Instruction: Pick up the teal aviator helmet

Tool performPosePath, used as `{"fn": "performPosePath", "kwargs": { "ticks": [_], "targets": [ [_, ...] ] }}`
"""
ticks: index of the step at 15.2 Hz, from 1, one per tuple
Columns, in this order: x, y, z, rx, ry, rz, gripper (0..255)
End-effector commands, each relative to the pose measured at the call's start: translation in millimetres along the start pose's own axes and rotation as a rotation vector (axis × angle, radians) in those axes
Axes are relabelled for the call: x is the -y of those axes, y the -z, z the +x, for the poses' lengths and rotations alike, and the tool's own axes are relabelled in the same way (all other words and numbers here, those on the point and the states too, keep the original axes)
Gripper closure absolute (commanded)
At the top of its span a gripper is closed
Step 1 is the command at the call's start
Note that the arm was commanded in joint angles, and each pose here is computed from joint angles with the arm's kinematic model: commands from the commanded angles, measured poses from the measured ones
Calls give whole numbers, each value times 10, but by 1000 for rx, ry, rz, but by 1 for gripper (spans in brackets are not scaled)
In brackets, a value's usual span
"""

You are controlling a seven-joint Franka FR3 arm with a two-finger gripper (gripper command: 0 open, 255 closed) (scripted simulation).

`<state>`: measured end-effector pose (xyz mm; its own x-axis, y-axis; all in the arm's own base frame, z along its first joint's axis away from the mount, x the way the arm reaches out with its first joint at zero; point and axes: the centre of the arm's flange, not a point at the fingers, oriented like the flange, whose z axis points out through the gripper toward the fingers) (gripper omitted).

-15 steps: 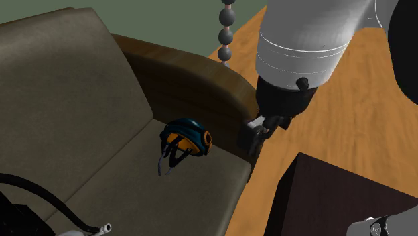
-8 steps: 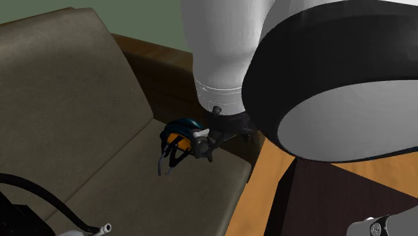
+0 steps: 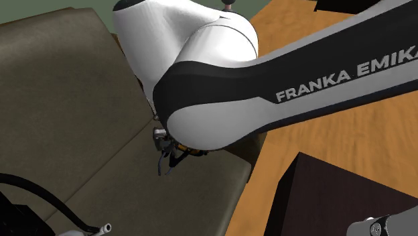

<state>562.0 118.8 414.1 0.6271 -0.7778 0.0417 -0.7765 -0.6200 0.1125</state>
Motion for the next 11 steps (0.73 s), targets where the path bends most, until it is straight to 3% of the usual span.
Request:
{"fn": "performPosePath", "kwargs": {
  "ticks": [1,11],
  "targets": [
    [170,-125,181,2,-72,-1,0],
    [909,-726,1113,15,-406,-6,0]
  ]
}}
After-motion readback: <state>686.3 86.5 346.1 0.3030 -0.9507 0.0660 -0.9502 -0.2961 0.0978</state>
